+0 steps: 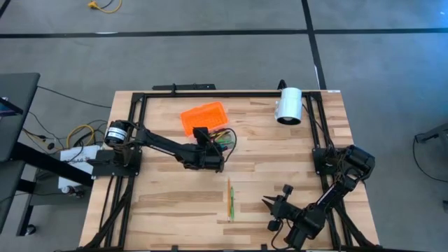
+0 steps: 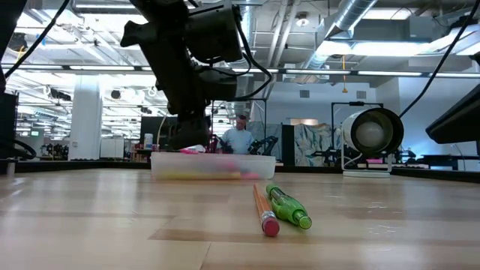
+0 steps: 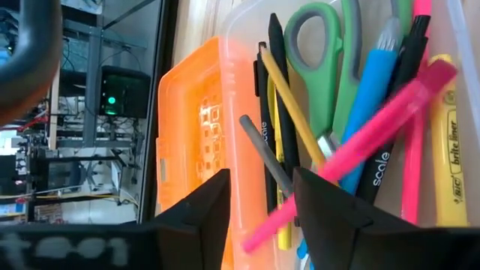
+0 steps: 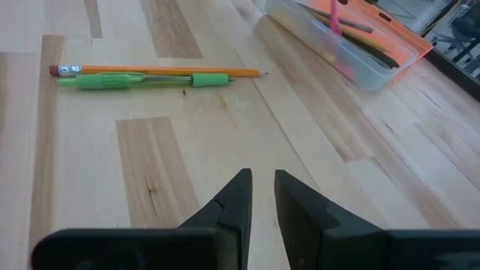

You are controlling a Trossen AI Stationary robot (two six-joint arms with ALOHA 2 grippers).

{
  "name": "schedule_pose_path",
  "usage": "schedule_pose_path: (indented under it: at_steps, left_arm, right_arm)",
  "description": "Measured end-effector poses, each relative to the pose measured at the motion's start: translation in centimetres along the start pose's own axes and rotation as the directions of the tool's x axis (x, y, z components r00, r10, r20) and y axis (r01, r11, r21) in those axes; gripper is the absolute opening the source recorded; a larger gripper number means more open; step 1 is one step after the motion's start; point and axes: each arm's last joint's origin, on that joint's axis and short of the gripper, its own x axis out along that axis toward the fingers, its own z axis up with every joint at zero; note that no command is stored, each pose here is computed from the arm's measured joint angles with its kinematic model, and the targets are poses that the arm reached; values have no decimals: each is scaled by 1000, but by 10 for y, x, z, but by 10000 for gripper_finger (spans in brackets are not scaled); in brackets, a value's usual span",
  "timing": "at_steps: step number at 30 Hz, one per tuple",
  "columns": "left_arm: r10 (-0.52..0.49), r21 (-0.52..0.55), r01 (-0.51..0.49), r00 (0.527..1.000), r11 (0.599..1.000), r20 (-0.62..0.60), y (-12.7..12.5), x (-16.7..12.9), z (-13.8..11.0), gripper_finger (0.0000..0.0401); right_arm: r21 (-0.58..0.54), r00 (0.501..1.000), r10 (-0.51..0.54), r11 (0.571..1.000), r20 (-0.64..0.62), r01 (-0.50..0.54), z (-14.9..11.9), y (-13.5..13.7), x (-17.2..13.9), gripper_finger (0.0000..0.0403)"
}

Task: Pick & place school supplies into a supply box
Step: Put the green pen into the supply box

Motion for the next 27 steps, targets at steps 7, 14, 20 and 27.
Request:
schedule_pose_path:
  at_steps: [7, 14, 20, 27]
  left_arm:
    - [21, -13, -21, 1000, 1000, 20, 12, -24, -4, 145]
    - [-40, -121, 60, 986, 991, 165, 32, -83, -11, 140]
    - [-148, -88, 182, 943, 979, 297, 15, -131, -29, 139]
    - [-255, -8, 286, 867, 958, 429, -32, -160, -61, 138]
  right_arm:
    - [-2, 1000, 0, 1000, 0, 0, 0, 0, 0, 54]
    - [-2, 1000, 1, 1000, 1, -1, 0, 0, 0, 54]
    - [-25, 1000, 4, 1000, 4, -4, 2, 1, 3, 54]
    - [-121, 998, 43, 992, 40, -38, 24, 10, 25, 54]
